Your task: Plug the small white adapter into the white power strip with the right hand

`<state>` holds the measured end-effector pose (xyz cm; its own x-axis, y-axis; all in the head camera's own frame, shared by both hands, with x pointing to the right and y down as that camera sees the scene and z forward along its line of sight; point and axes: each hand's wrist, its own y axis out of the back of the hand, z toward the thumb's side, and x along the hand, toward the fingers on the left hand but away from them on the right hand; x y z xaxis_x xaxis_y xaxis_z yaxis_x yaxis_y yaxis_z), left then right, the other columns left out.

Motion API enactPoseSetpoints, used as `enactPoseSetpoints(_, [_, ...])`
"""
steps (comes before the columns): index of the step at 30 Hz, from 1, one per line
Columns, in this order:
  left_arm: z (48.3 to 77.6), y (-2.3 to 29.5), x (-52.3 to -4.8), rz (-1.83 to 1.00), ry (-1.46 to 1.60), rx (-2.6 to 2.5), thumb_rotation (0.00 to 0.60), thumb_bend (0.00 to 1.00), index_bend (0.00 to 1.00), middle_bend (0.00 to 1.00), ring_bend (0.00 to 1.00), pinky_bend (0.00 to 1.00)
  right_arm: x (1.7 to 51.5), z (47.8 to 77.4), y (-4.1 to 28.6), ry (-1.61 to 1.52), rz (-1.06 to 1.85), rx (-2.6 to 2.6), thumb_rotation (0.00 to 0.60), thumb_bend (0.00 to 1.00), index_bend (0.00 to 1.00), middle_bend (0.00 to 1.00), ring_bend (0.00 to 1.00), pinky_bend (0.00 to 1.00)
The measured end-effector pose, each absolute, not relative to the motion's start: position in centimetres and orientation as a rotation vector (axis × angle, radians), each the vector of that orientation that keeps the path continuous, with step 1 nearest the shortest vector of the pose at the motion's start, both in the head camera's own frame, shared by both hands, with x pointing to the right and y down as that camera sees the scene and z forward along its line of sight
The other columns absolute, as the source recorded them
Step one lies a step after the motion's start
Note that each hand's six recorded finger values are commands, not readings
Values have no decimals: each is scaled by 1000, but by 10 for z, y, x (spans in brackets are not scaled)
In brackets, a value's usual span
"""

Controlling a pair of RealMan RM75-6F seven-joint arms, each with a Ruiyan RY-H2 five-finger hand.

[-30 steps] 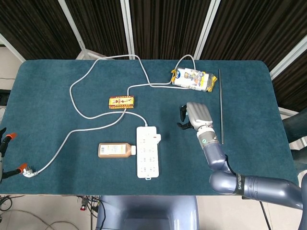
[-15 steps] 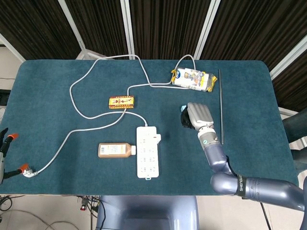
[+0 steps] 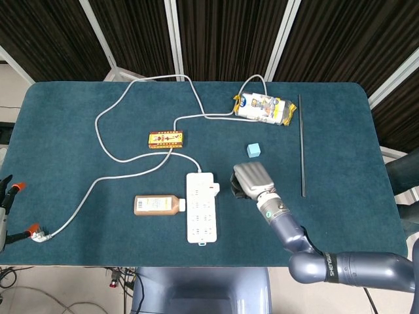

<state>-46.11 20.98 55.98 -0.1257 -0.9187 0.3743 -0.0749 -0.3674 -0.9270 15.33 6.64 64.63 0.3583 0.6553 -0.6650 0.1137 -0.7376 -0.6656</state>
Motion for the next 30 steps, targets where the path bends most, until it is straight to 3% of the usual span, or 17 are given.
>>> enactPoseSetpoints(17, [559,209,-463,-1574,1155,-1450,600,92,196,0,0,0,111,659,72,-329,1530,-2094,600,984,1000,878,907,1000])
enactPoseSetpoints(30, [558,209,-464,-1573,1158,-1450,600,92,196,0,0,0,87,667,59,-373,1551,-2054,600,984,1000,878,907,1000])
